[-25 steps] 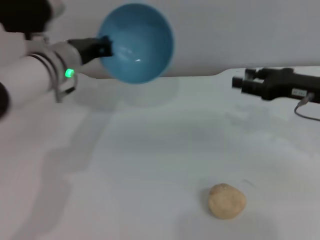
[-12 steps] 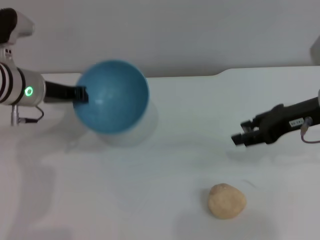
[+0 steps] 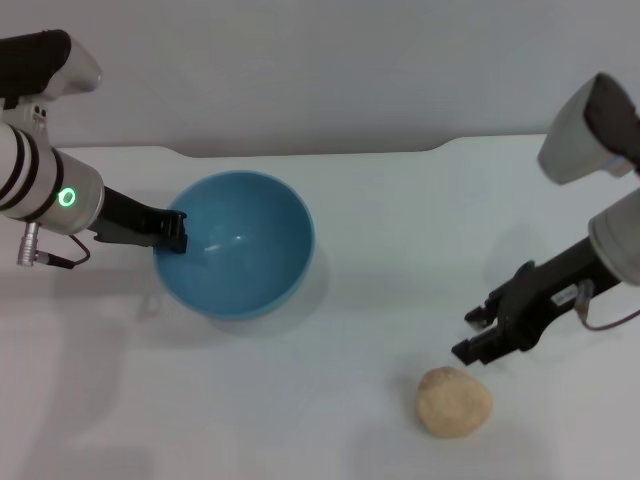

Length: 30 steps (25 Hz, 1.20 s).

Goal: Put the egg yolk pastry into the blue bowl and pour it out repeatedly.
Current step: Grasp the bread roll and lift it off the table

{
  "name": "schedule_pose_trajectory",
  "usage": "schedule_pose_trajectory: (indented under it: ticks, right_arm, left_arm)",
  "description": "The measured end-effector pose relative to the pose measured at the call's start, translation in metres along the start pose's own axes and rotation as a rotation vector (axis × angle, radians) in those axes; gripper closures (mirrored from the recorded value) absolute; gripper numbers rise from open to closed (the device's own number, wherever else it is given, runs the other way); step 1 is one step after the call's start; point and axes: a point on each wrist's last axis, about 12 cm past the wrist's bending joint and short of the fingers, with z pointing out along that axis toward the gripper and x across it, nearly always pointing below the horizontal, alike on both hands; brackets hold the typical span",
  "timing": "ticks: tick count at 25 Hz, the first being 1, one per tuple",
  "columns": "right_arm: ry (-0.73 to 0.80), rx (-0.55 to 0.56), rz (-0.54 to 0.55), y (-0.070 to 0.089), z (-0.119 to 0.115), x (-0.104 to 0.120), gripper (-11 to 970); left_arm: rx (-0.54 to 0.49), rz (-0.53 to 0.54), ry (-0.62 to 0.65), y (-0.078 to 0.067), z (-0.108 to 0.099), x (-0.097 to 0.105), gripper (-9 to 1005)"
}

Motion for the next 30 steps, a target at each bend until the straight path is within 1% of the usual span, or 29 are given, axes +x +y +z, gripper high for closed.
schedule_pose_trajectory:
  ticks: [10, 17, 23, 30]
  right_arm:
    - [0.048, -0.052, 0.049, 0.004, 0.017, 0.008, 472]
    - [0.057, -0.053, 0.07, 0.004, 0.021, 0.016, 485]
    - [0.064, -0.053, 0.1, 0.001, 0.029, 0.023, 497]
    - [0.055, -0.019, 0.126, -0.005, 0.04, 0.027, 510]
  left_arm:
    - [0.001, 0.037, 0.026, -0.007, 0.001, 0.001, 983]
    - [0.003, 0.043, 0.027, -0.01, 0.002, 0.0, 984]
    - [0.001, 0.059, 0.035, -0.012, 0.003, 0.0, 983]
    - [-0.001, 0.074, 0.032, -0.015, 0.003, -0.002, 985]
